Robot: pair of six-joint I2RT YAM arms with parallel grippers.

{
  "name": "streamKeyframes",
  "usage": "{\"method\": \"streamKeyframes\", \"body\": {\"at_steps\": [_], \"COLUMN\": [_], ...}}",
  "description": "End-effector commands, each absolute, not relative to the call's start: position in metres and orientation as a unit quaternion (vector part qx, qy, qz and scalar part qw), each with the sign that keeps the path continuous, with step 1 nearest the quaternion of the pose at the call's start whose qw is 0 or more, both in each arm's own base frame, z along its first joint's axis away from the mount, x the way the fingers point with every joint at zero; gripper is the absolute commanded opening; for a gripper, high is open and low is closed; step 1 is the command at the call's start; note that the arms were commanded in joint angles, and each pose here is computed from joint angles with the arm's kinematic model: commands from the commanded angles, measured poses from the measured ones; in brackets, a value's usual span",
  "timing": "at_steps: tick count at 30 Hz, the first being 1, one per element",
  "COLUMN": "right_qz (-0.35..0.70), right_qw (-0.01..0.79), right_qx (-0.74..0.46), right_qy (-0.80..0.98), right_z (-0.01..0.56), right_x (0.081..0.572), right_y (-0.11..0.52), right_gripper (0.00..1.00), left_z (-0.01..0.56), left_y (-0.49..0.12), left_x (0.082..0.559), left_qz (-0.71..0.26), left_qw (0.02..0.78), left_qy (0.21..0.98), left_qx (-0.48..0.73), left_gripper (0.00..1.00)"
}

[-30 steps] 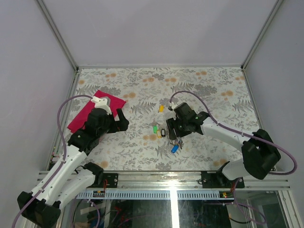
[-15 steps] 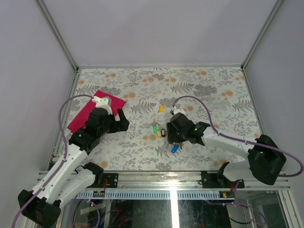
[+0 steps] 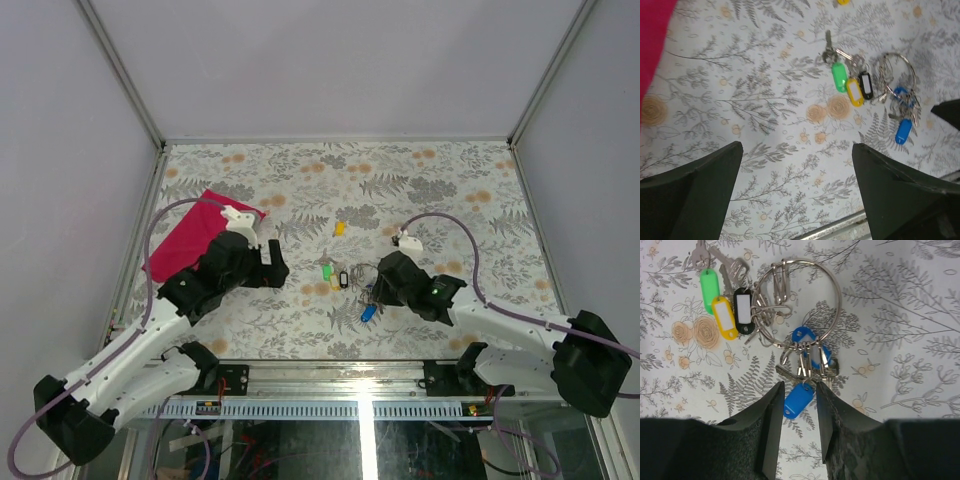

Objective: Put the keys on the keyring

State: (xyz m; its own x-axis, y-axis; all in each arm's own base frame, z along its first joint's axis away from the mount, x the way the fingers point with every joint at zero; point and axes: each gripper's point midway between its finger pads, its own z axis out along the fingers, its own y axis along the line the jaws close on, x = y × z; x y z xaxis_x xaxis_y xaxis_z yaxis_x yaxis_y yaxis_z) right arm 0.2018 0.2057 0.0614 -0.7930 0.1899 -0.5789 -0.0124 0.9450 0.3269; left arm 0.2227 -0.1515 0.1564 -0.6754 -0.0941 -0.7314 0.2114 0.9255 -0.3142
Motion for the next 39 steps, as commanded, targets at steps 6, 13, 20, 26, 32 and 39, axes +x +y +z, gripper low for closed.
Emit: {"method": "streamKeyframes", "body": {"at_steps": [6,13,20,26,32,39], "right_qz": [0.171,0.208,0.25,0.258,0.261,0.262], "right_qw": [0.336,0.342,0.336,0.332,0.332,0.334], "right_qx": [0.069,0.114,0.153,0.154,0.149,0.138], "right_qy": [0.924,0.909,0.895,0.894,0.894,0.895], "right_z": [0.08,0.079,0.07,0.064,0.061,0.063], "right_x": [0.221,0.222,0.224,0.22,0.217,0.216], "right_y": [0.164,0.145,0.128,0.122,0.121,0.121], "right_gripper": [0.34,0.29,0.26,0.26,0.26,0.26], "left_z": [0.179,0.154,0.119,0.095,0.08,0.066], "left_y": [-0.227,-0.313,-0.383,-0.412,-0.414,-0.401], "left_x": [0.223,0.231,0.234,0.23,0.222,0.213], "left_qz": [-0.216,-0.224,-0.232,-0.227,-0.215,-0.179], "left_qw": [0.448,0.441,0.407,0.383,0.366,0.357], "left_qy": [0.863,0.86,0.869,0.878,0.89,0.904], "left_qx": [0.091,0.127,0.158,0.173,0.168,0.153], "left_gripper": [0.84,0.65,0.56,0.46,0.42,0.43]}}
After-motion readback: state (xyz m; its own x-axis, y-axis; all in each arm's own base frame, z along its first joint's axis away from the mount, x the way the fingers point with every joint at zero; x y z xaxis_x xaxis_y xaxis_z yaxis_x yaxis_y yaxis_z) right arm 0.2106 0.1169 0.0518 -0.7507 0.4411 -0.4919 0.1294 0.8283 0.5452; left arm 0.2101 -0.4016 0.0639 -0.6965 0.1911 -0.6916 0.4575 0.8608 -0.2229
